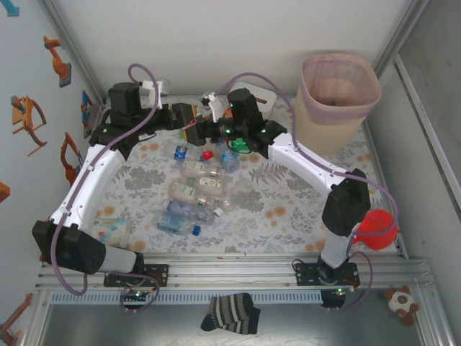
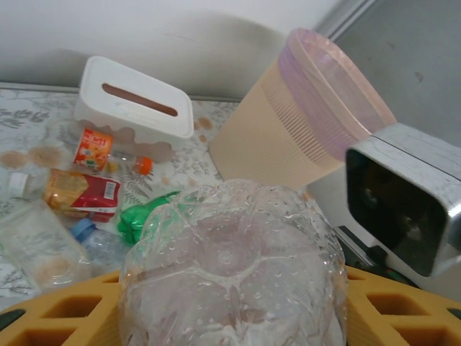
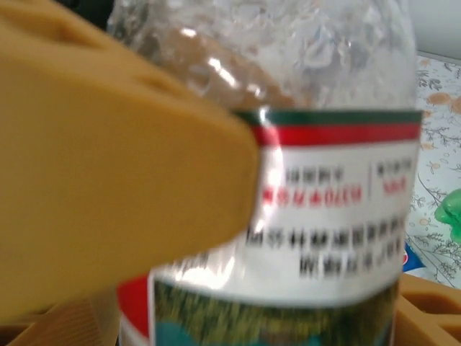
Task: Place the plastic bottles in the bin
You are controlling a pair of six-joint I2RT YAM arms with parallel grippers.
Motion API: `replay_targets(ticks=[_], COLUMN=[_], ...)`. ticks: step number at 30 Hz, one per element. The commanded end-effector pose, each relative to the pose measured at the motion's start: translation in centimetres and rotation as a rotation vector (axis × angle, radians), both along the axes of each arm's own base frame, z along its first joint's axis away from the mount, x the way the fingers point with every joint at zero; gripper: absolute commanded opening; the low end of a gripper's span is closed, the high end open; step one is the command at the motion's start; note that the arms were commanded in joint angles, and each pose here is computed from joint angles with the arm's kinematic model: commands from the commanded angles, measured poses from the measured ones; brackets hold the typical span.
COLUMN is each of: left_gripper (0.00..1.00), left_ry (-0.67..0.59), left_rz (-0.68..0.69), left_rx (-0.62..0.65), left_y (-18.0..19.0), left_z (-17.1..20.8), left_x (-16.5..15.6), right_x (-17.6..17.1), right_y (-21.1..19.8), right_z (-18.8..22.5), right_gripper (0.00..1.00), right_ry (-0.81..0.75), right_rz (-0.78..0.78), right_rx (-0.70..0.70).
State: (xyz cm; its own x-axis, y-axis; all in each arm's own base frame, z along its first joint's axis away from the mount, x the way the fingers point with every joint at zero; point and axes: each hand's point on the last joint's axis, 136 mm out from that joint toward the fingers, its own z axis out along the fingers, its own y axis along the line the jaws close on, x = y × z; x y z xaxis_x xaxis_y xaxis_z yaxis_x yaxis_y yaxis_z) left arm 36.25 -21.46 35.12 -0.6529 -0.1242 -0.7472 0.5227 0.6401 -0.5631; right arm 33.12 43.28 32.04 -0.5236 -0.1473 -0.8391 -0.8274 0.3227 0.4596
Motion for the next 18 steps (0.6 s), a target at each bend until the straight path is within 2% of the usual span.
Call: replay_targets(ticks=[1,5,9,14,18], left_gripper=[0.59,0.66,0.77,0.81,0.83], left_ry=[-0.039,-0.040,-0.072,-0.109,-0.113], left_rz=[-0.039,-0.040,0.007,0.077,0.124], left_rx=[-0.038,-0.039,-0.022,0.026,0.062], left_y=[-1.0,-1.0,-0.2,1.5,2.8], left_z=[1.6,1.6,2.1,2.5,1.7], left_x=[-0.3,-0.5,-0.4,-0.6,-0.8], right_x=[-0.2,0.0,0.8,2.3,4.7], right_y=[0.0,-0.7,-2.2,-5.0,-9.0], right_z=[1.2,1.0,1.5,2.3,3.1], right_gripper=[0.71,0.60,0.58,0.58,0.58], right_ry=[-0.026,-0.042,-0.047,-0.053,-0.054], right_rz=[0.008,-0.026,-0.081,-0.151,-0.254], right_rx=[0.003,-0.034,-0.055,-0.087,-0.123])
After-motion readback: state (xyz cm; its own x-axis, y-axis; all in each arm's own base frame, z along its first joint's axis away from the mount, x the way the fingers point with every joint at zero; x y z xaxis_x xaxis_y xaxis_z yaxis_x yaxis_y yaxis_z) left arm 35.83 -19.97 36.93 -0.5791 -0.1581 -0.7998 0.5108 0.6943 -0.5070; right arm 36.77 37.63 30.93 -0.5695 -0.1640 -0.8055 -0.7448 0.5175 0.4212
